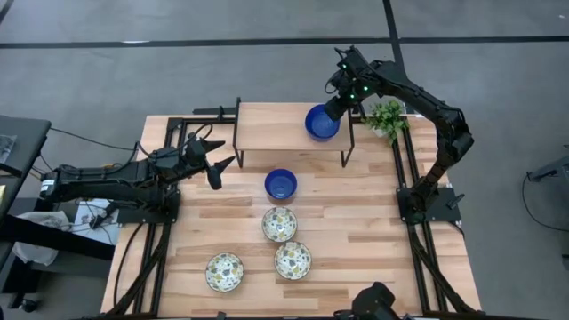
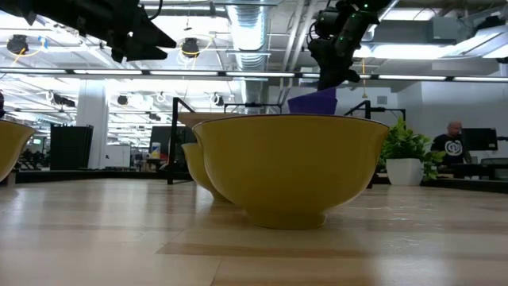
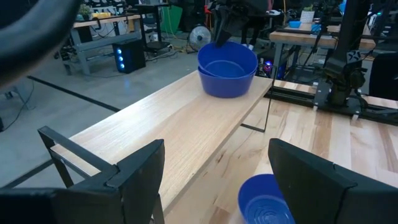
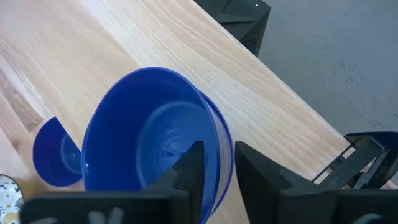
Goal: Pick & Place Mini bowls
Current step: Stack the left blue bowl on the blue bowl on the shelf
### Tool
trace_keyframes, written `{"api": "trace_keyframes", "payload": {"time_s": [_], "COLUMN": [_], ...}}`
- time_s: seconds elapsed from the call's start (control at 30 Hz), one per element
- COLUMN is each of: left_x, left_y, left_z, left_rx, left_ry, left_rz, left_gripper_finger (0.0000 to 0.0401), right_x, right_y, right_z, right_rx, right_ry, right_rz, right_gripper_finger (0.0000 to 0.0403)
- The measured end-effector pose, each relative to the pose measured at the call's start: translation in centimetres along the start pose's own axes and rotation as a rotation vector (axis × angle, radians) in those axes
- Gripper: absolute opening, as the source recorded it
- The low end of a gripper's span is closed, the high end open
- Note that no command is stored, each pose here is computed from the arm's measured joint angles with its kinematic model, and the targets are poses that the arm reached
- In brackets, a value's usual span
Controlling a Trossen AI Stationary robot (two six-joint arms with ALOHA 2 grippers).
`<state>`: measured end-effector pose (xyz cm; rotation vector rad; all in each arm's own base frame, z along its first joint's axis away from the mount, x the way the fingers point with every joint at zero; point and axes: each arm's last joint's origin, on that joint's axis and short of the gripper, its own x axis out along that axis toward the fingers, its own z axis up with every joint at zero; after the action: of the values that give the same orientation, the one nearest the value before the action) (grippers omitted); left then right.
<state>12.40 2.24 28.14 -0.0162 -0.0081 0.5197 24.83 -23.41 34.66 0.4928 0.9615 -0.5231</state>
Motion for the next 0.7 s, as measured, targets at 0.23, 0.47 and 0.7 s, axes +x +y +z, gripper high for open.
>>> {"api": "trace_keyframes", "payload": {"time_s": [0.23, 0.47, 0.7], "left_x": [0.0, 0.0, 0.0], "left_y": [0.0, 0.0, 0.0], "left_z": [0.0, 0.0, 0.0], "left_rx": [0.000, 0.000, 0.000], "left_ry": [0.000, 0.000, 0.000], "left_rz": [0.001, 0.001, 0.001], "left_gripper_finger": [0.0285, 0.0285, 0.0285], "right_x": [-0.5, -2.4, -3.6], "right_y": [0.1, 0.3, 0.4], "right_z": [0.0, 0.1, -0.1], "right_rx": [-0.003, -0.011, -0.012], "right_ry": [-0.017, -0.073, -0.087], "right_rz": [-0.003, -0.008, 0.014], "right_gripper_finger": [0.0104, 0.0101, 0.0087]}}
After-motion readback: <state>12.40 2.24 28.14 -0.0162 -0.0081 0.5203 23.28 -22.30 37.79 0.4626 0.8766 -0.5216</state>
